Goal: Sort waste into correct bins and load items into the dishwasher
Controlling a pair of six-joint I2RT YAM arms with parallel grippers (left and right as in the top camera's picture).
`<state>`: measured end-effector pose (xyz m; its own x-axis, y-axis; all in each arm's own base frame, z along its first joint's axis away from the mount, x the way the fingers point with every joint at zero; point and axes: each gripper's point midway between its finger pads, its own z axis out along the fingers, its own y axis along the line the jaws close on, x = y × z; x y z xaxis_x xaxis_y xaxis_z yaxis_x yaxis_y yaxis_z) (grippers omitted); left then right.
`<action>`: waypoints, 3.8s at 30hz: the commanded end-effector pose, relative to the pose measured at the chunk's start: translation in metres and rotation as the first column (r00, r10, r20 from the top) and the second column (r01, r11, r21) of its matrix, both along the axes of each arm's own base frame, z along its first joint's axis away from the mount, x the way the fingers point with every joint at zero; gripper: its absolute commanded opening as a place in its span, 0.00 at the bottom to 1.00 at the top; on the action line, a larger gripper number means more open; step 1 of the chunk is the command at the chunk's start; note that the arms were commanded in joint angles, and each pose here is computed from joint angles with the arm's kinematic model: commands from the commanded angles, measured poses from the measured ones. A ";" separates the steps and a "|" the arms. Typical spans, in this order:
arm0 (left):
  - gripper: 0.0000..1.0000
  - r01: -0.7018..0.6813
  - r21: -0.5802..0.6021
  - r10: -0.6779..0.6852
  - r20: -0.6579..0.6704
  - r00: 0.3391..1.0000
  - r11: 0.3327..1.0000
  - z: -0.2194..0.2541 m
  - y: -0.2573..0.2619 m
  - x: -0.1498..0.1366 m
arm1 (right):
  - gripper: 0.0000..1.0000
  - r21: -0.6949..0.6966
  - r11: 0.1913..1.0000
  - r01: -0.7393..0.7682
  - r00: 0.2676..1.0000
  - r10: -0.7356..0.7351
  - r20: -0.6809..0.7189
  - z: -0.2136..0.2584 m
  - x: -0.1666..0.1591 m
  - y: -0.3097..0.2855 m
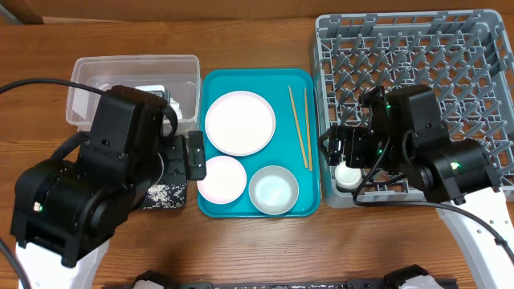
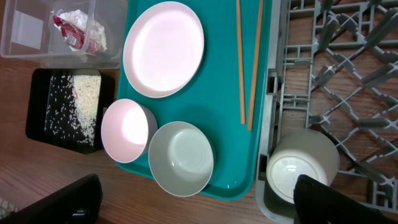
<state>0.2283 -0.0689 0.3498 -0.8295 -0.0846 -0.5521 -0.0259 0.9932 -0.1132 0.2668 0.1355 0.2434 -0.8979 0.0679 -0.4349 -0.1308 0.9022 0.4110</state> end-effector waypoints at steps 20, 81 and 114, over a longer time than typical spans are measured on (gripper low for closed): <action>1.00 0.233 0.056 -0.198 0.733 0.651 0.971 -0.055 0.015 0.000 | 1.00 -0.005 1.000 -0.006 1.000 0.006 0.011 0.000 0.001 0.000; 1.00 0.268 0.067 -0.211 0.803 0.557 0.961 -0.187 0.007 0.008 | 0.73 -0.343 0.939 -0.036 0.998 0.050 0.034 -0.086 0.043 0.074; 1.00 0.268 0.067 -0.212 0.803 0.557 0.961 -0.187 0.007 0.008 | 0.04 -0.465 0.868 -0.172 0.977 0.090 -0.194 -0.213 0.095 0.067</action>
